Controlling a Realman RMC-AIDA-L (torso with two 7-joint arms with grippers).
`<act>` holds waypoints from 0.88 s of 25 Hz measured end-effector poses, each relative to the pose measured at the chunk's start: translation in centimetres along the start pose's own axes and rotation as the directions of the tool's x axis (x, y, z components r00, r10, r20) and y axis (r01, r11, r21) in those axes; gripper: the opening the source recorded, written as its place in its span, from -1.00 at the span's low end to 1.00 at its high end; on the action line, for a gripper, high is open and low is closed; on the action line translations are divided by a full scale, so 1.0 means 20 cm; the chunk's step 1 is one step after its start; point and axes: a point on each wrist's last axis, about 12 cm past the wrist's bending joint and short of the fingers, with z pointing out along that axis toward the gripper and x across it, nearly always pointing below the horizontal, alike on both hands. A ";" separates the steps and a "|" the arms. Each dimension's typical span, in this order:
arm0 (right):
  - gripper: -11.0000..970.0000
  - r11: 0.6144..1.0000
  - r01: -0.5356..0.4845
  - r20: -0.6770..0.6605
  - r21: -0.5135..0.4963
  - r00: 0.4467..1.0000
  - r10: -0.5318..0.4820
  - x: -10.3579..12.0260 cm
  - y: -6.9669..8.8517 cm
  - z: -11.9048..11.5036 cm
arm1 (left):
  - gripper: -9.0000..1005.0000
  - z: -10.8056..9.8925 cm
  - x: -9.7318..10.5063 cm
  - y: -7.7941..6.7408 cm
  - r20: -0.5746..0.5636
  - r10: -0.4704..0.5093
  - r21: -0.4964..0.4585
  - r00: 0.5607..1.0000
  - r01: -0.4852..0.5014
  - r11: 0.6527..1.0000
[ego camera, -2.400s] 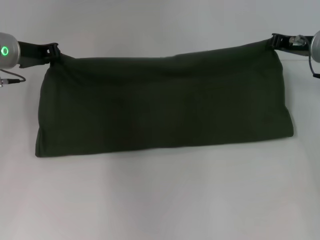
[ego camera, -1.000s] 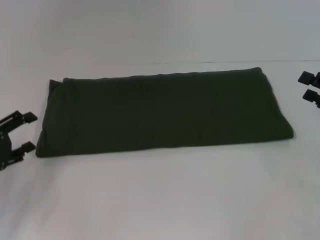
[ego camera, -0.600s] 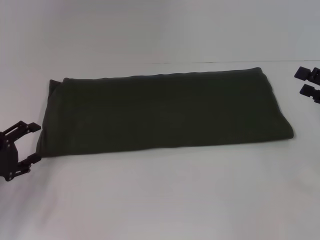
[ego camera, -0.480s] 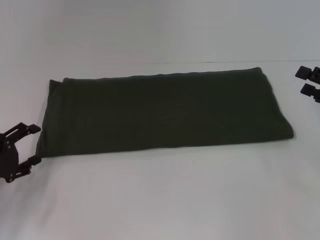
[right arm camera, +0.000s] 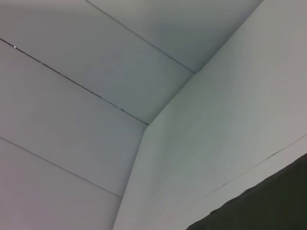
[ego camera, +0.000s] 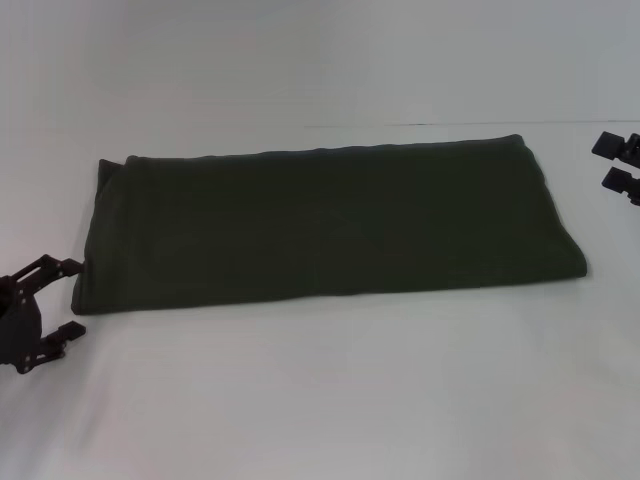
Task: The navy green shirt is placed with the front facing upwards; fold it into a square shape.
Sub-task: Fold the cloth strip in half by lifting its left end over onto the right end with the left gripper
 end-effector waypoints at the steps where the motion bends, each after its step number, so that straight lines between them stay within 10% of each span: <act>1: 0.77 1.000 -0.001 0.001 0.001 1.000 0.001 0.00 0.00 0.00 | 0.78 0.00 0.00 0.00 0.004 -0.004 -0.002 1.000 0.004 1.000; 22: 0.77 1.000 -0.012 0.016 0.002 1.000 0.012 0.00 -0.01 -0.02 | 0.77 0.10 0.00 -0.05 0.004 -0.003 -0.005 1.000 0.003 1.000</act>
